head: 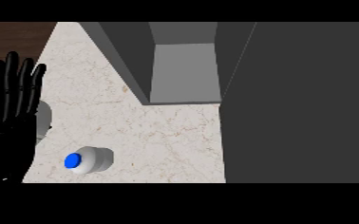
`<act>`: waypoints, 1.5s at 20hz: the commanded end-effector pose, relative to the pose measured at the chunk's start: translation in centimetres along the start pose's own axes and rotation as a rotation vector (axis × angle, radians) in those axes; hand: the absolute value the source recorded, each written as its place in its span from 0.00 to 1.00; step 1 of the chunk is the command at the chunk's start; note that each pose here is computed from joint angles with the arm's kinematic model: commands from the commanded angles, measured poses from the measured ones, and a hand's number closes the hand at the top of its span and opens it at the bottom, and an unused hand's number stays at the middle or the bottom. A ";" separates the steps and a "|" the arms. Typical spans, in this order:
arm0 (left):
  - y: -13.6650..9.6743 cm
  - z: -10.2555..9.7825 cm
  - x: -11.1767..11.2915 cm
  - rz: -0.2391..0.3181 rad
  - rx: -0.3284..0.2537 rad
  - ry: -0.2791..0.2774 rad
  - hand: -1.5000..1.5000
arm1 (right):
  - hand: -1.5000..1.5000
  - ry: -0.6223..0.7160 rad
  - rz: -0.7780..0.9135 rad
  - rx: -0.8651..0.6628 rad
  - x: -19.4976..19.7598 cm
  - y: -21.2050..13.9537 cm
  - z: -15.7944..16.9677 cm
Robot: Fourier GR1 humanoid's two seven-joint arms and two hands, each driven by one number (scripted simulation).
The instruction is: Pick up the bottled water, place it into the cabinet and close the cabinet
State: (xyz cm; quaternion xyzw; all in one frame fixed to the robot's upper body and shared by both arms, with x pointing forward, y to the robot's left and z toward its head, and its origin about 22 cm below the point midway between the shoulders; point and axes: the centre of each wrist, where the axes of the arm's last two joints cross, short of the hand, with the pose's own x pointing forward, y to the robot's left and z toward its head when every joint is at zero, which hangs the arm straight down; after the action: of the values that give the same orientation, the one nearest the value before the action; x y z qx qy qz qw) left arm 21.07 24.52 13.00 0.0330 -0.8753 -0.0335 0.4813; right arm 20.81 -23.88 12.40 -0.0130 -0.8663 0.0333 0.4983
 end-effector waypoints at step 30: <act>12.0 8.5 10.6 0.499 -0.626 0.297 0.00 | 0.00 0.115 -0.160 0.164 10.8 3.3 6.1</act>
State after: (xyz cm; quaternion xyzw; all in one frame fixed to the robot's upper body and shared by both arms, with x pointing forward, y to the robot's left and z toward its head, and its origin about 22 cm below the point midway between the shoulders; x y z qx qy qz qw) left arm 9.17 35.53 17.24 -0.3271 -0.7348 -0.1647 0.5708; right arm 12.69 -20.01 16.52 0.1051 -0.8172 0.0725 0.5620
